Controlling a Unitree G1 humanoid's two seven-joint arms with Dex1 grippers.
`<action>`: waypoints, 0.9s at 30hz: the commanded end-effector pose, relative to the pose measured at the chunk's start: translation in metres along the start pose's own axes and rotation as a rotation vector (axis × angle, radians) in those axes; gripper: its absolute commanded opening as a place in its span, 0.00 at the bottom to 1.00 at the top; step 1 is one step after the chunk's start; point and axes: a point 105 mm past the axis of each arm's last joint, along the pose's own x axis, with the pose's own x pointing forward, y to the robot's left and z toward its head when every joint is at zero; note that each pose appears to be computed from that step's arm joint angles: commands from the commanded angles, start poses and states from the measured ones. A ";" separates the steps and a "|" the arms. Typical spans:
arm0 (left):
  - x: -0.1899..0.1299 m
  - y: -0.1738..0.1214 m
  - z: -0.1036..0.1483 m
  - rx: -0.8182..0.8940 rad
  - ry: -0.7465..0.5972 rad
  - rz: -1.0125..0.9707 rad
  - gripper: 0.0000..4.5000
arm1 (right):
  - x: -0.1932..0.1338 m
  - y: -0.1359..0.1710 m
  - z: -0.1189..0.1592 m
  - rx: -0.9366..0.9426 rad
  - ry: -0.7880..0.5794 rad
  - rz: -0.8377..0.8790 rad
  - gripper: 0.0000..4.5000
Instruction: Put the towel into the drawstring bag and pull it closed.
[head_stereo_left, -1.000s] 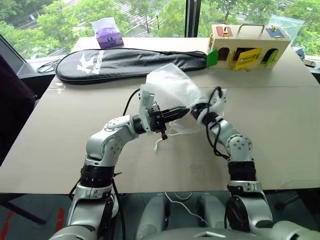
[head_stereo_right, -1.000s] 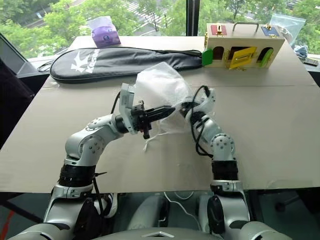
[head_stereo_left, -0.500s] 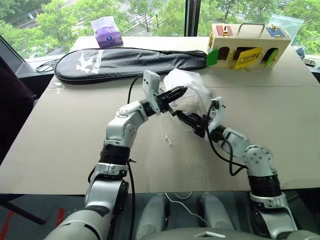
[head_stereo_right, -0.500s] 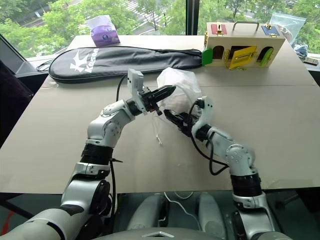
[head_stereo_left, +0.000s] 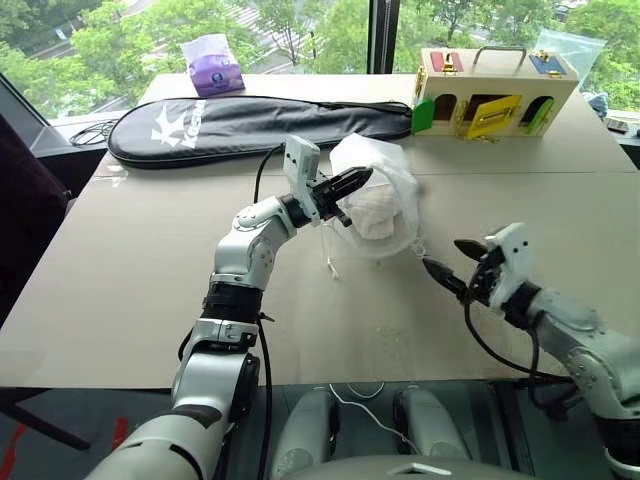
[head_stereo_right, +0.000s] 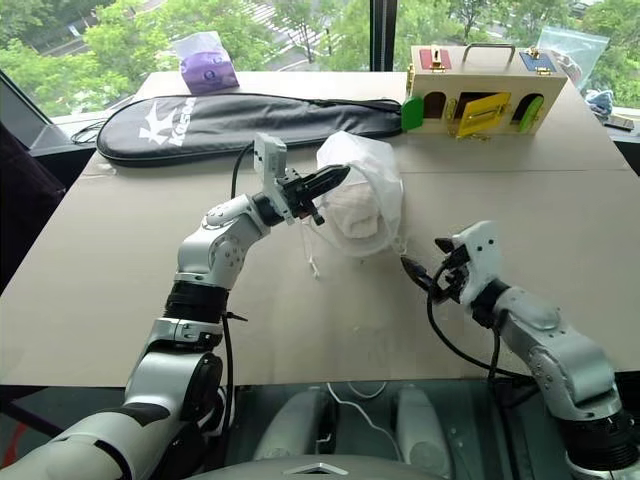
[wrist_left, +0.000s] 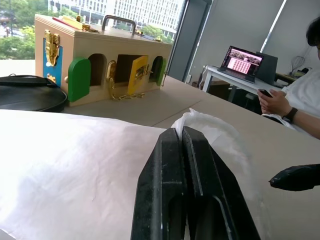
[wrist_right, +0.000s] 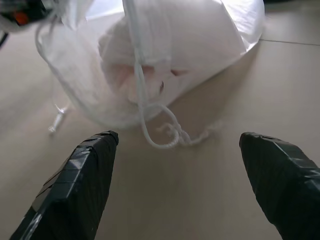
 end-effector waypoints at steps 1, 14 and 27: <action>0.003 -0.005 0.017 0.050 -0.030 -0.033 0.00 | 0.024 0.001 -0.002 -0.154 -0.021 -0.014 0.92; 0.004 -0.002 0.019 0.060 -0.009 -0.044 0.00 | 0.051 -0.030 0.009 -0.256 -0.150 -0.179 0.75; 0.006 0.003 0.007 0.080 0.045 -0.013 0.00 | 0.031 -0.048 0.020 -0.235 -0.212 -0.269 0.01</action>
